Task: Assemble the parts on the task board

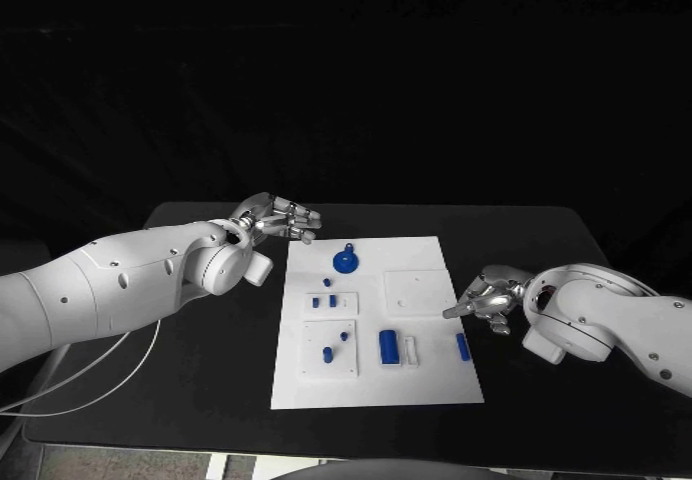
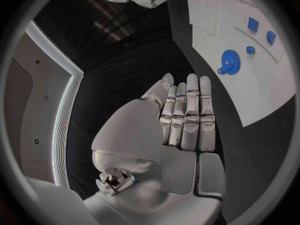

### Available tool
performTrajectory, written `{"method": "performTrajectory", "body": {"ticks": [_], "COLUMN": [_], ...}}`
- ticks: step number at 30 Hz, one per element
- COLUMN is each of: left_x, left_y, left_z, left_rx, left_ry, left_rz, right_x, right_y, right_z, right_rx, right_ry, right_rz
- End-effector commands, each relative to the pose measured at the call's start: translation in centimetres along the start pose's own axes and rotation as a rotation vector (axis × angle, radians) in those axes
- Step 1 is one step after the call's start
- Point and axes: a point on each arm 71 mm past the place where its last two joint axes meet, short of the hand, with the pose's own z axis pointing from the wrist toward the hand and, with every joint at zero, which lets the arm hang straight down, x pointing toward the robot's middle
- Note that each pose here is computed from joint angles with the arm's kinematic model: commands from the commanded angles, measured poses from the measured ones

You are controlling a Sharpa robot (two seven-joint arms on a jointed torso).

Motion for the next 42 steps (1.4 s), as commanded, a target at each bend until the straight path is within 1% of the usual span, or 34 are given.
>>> {"method": "performTrajectory", "body": {"ticks": [1,5,9,13,20,25,32,42], "left_x": [0.18,0.22,0.29,0.31,0.22,0.11,0.07,-0.02], "left_y": [-0.12,-0.13,-0.14,-0.15,-0.13,-0.09,-0.08,-0.04], "left_z": [0.03,0.05,0.07,0.07,0.02,-0.02,-0.04,-0.09], "left_rx": [0.007,0.007,0.007,0.008,0.008,0.007,0.006,0.005], "left_ry": [0.012,0.013,0.016,0.017,0.015,0.013,0.013,0.013], "left_rz": [-0.008,-0.008,-0.009,-0.009,-0.009,-0.009,-0.009,-0.009], "right_x": [-0.1,-0.4,0.0,0.6,1.8,2.6,3.7,4.4], "right_y": [-1.1,-1.7,-2.1,-2.7,-3.5,-3.8,-3.5,-3.2], "right_z": [-0.1,-0.2,-0.2,0.0,0.5,0.8,1.2,1.7], "right_rx": [0.083,0.135,0.169,0.196,0.226,0.236,0.227,0.220], "right_ry": [0.032,0.017,0.018,0.045,0.070,0.086,0.092,0.089], "right_rz": [-0.152,-0.209,-0.239,-0.230,-0.231,-0.237,-0.226,-0.210]}}
